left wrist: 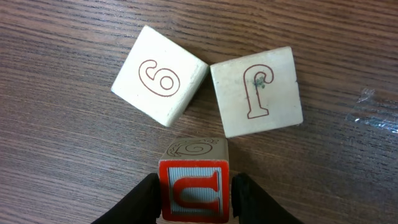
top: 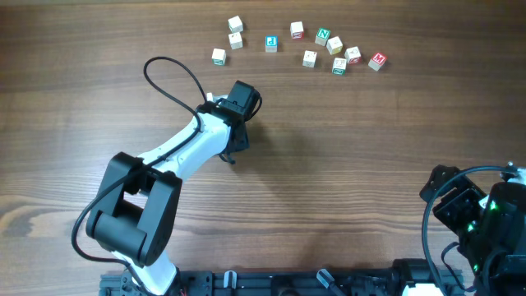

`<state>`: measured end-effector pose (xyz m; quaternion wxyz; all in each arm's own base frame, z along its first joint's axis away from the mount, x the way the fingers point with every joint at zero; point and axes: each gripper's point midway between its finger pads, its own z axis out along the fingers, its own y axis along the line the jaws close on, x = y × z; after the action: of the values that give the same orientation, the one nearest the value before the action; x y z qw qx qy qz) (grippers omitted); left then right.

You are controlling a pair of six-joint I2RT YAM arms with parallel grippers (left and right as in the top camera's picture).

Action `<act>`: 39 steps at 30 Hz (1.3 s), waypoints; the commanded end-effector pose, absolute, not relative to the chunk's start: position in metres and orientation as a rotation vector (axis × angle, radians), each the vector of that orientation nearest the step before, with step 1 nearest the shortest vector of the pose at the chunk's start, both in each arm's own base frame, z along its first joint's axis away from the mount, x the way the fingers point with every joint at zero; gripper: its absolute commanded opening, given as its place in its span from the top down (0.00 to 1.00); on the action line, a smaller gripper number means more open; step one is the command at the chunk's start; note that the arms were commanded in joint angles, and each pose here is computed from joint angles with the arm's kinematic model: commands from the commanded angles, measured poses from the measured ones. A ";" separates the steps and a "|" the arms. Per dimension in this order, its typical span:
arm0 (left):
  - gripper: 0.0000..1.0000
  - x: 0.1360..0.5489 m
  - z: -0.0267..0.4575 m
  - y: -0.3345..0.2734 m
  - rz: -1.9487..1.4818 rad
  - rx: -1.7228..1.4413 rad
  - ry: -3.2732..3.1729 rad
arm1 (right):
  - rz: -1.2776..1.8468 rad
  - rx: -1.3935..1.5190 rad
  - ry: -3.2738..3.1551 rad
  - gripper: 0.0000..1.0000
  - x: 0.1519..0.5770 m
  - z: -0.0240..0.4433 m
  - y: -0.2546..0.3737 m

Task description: Form a circle

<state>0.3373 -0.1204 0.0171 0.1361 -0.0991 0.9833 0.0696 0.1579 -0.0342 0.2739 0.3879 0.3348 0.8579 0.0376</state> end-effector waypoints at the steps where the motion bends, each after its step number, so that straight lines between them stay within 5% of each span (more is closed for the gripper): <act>1: 0.60 0.339 0.021 -0.115 0.220 -0.273 2.832 | 0.095 0.858 2.175 0.00 0.157 0.275 -0.035; 39: 0.62 0.337 0.018 -0.123 0.137 -0.198 2.879 | 0.095 0.858 2.175 0.00 0.157 0.275 -0.035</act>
<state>0.3383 -0.1182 0.0156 0.1252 -0.0801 0.9872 0.0578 0.1579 -0.0342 0.2739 0.3879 0.3348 0.8579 0.0376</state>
